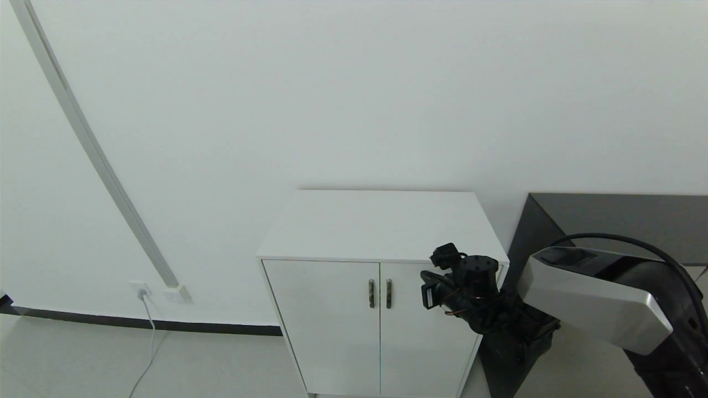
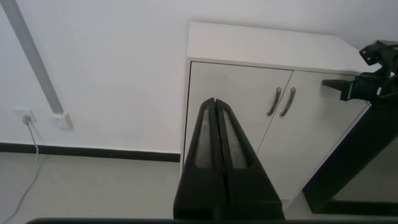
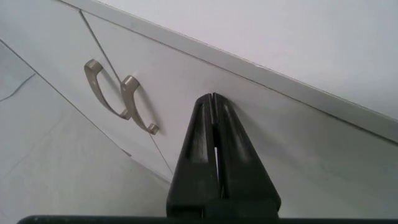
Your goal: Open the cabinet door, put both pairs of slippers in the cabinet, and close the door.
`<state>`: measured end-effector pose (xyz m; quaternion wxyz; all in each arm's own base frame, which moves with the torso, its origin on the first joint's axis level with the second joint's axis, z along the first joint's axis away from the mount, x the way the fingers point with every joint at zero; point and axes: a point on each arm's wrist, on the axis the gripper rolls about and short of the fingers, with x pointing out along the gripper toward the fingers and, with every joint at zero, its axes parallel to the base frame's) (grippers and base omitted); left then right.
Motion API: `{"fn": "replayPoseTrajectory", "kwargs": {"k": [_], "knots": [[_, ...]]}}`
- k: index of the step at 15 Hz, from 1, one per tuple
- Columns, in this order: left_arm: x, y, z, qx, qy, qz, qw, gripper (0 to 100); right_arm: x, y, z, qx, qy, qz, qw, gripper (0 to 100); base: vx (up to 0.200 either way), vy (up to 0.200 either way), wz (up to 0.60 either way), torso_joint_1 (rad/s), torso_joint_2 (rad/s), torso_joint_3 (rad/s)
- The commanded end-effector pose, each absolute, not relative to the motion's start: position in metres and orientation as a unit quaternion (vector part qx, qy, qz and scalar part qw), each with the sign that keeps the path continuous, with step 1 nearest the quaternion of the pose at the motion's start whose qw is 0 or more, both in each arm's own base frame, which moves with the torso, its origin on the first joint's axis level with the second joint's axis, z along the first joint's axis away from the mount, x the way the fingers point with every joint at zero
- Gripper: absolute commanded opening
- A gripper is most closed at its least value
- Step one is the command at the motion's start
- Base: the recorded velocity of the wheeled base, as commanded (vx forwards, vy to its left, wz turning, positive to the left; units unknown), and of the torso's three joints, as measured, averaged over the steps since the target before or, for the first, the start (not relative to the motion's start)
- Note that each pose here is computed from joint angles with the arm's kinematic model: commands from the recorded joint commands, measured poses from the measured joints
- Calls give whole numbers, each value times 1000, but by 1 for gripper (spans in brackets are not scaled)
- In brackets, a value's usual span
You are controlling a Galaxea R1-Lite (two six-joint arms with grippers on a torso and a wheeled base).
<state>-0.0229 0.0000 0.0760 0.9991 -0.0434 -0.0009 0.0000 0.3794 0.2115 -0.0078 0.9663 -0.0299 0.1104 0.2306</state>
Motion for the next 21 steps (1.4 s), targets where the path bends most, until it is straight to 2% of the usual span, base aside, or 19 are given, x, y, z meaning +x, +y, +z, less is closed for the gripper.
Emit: {"fn": "replayPoseTrajectory", "kwargs": {"k": [1, 5, 11, 18, 21], "knots": [[-23, 0, 76, -44, -1, 0, 999, 0, 363, 203, 13, -25, 95, 231, 968, 0, 0, 0, 0, 0, 0, 0], [-23, 0, 76, -44, 1, 0, 999, 0, 327, 154, 48, -22, 84, 192, 977, 0, 0, 0, 0, 0, 0, 0], [-23, 0, 76, -44, -1, 0, 999, 0, 278, 59, 104, -31, 55, 79, 995, 0, 0, 0, 0, 0, 0, 0], [-23, 0, 76, -44, 0, 0, 999, 0, 187, 28, 106, -36, 88, 55, 994, 0, 0, 0, 0, 0, 0, 0], [-23, 0, 76, -44, 0, 0, 999, 0, 167, 20, 112, -33, 86, 41, 995, 0, 0, 0, 0, 0, 0, 0]]}}
